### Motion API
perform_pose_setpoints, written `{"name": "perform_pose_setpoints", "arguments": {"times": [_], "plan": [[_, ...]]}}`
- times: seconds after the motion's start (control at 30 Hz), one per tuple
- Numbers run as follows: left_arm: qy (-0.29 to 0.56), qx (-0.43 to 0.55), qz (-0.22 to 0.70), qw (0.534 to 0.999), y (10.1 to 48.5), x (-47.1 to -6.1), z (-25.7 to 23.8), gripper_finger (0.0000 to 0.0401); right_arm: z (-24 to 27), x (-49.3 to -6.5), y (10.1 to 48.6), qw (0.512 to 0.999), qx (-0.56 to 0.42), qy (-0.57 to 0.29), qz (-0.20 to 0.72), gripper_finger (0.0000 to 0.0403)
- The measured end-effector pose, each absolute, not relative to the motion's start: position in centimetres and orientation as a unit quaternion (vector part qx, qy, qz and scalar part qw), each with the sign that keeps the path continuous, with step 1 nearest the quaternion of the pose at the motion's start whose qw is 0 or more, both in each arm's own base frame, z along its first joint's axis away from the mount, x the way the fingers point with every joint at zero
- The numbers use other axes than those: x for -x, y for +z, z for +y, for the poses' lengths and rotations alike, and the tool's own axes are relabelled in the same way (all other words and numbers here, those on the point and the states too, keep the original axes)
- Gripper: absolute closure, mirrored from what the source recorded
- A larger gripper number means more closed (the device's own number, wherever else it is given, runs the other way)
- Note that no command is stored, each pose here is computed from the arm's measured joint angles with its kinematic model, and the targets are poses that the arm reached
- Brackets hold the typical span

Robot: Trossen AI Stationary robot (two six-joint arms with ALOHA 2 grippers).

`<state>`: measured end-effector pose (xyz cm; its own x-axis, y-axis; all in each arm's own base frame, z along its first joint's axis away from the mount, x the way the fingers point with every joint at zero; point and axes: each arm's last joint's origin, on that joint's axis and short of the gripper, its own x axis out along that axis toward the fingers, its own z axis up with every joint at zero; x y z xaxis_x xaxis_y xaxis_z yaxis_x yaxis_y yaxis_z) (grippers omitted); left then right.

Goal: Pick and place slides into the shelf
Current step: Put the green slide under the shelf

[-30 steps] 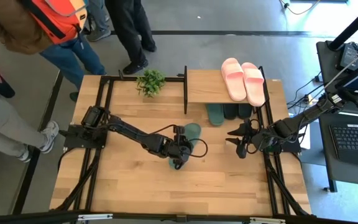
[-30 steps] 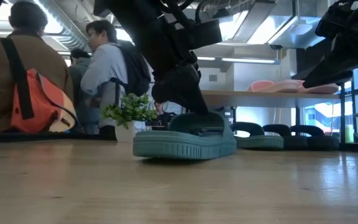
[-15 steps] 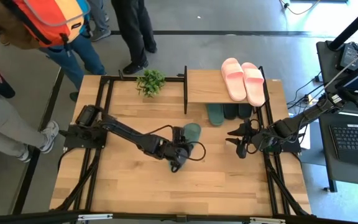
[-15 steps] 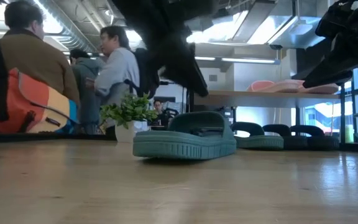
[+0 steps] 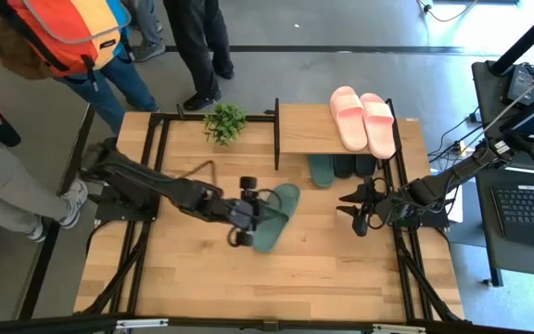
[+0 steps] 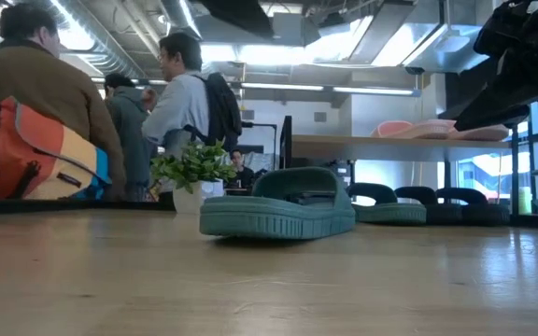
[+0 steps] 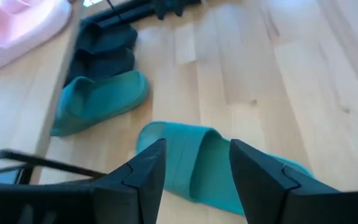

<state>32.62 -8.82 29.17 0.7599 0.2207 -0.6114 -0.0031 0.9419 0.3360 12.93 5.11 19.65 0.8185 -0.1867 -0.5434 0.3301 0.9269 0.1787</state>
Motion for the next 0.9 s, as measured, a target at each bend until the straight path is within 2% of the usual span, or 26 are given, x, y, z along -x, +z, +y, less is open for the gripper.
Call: {"name": "perform_pose_setpoints", "arguments": {"times": [0.17,0.3,0.57,0.9], "plan": [[0.064,-0.122,0.293,0.946,30.8,-27.8,-8.1,0.0233,5.1,-13.0,19.7,0.943,-0.144,-0.139,0.265,0.0263],[0.079,-0.098,0.251,0.96,30.5,-24.0,-7.5,0.0233,5.2,-13.1,19.8,0.945,-0.149,-0.136,0.258,0.0263],[0.094,-0.038,0.181,0.978,26.8,-17.5,-6.6,0.0233,5.3,-13.4,20.2,0.951,-0.152,-0.126,0.237,0.0263],[0.109,0.014,0.128,0.986,21.6,-12.9,-5.4,0.0233,5.7,-14.1,20.1,0.956,-0.133,-0.12,0.233,0.0262]]}}
